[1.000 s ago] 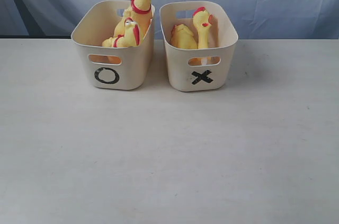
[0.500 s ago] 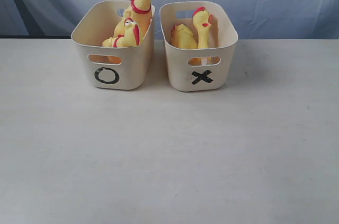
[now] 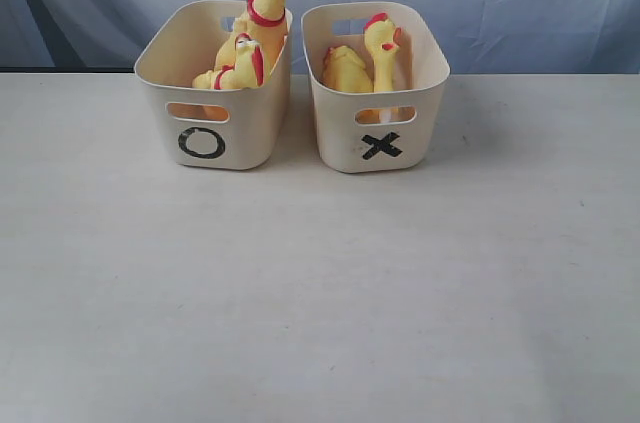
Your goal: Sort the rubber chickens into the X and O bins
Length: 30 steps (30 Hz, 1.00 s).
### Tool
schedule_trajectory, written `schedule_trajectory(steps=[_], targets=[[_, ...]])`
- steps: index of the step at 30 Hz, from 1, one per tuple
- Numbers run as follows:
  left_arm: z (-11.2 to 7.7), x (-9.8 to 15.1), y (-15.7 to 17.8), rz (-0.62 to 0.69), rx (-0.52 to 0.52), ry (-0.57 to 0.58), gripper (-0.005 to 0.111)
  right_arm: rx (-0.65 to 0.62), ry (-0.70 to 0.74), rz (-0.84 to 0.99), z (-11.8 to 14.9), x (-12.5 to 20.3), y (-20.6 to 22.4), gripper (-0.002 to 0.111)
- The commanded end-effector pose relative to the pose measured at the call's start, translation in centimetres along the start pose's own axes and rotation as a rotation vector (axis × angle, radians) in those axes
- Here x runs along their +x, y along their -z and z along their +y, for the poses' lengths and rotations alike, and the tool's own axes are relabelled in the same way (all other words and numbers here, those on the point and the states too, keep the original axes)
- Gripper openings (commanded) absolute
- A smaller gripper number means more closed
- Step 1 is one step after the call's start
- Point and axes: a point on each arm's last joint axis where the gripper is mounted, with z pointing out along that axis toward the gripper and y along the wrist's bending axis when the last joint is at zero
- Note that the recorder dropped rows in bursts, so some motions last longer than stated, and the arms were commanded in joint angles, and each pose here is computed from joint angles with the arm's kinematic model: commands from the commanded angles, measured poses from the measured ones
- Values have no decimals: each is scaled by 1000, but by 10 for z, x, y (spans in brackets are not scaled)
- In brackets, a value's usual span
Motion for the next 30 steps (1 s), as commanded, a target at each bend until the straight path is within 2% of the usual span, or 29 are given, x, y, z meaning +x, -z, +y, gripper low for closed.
schedule_trajectory(steps=[1,2,4,7,10,12,16,20,22,23,24,26,28,30], targets=[[-1,1,1,6,18,6,0,23,10,6,-2,1,1,0],[-1,1,1,2,18,19,0,23,10,6,-2,1,1,0],[-1,-3,1,-32,23,120,0,26,11,14,-3,4,0,0],[0,-10,1,-113,34,361,0,50,10,68,-12,22,-1,0],[3,-18,3,-204,46,633,0,82,-121,102,-15,29,0,0],[4,-21,3,-240,50,739,0,92,-171,111,-16,30,0,0],[6,-20,3,-241,36,756,0,90,-171,110,-16,30,0,0],[14,-15,3,-220,-67,781,0,90,-171,110,-16,30,0,0],[20,-10,3,-196,-159,791,0,120,-201,135,-18,33,0,0],[26,-5,4,-175,-243,798,0,161,-253,171,-21,37,1,0],[29,-3,5,-167,-274,801,0,180,-283,190,-22,39,2,0],[38,4,8,-132,-408,811,0,220,-342,233,-24,43,3,0],[43,9,11,-109,-494,816,0,230,-349,243,-25,44,4,0],[44,10,12,-103,-512,813,0,231,-356,245,-25,45,4,0]])
